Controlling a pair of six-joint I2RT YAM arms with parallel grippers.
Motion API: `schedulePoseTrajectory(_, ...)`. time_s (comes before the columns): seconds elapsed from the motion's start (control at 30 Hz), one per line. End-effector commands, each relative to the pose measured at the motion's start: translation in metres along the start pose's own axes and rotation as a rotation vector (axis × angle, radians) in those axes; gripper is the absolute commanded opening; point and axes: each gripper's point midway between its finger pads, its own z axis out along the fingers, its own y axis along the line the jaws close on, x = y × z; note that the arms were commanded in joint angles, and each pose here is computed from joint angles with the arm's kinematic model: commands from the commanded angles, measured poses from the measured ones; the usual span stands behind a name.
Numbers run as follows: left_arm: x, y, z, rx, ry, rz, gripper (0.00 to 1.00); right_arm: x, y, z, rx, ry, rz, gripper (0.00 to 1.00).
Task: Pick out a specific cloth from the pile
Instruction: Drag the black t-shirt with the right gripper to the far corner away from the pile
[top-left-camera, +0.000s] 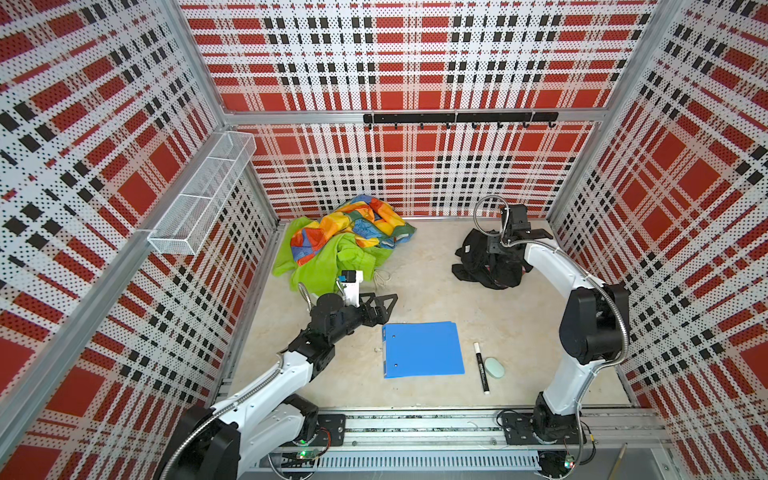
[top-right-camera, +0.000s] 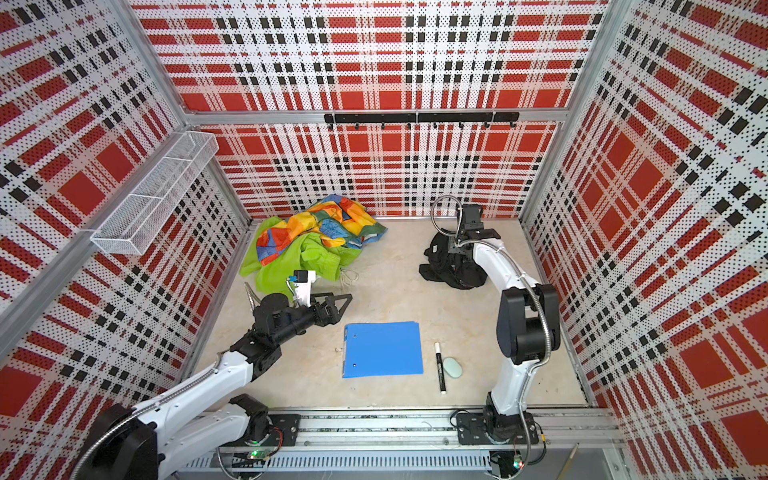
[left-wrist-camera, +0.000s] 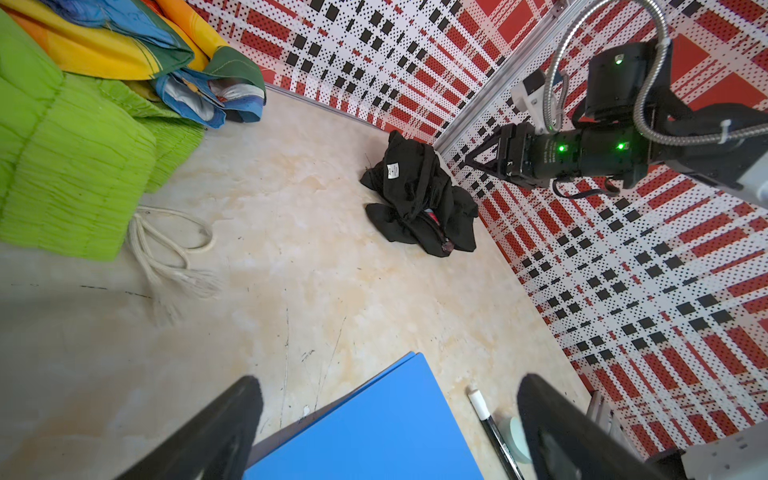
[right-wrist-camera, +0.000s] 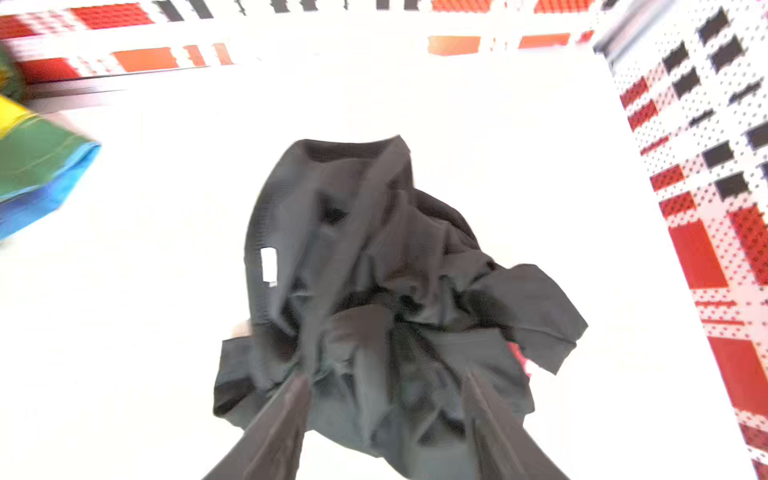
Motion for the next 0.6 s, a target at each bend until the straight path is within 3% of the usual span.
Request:
schedulePoseTrajectory(0.0,-0.019,-0.01,-0.001,0.029,-0.045,0.015,0.99,0.026,-0.005,0.032,-0.027,0.079,0.085,0.6)
schedulePoseTrajectory(0.17,-0.017,-0.009,-0.003,0.023,-0.048,0.008,0.99,0.047,0.008,0.072,-0.087,0.147,0.064,0.73)
schedulePoseTrajectory(0.4,-0.016,-0.01,-0.013,0.028,-0.069,-0.003,0.99,0.086,0.002,0.115,-0.027,0.247,0.046,0.7)
schedulePoseTrajectory(0.57,-0.017,-0.011,-0.016,0.025,-0.072,0.001,0.99,0.066,-0.002,0.11,-0.005,0.187,0.036,0.68)
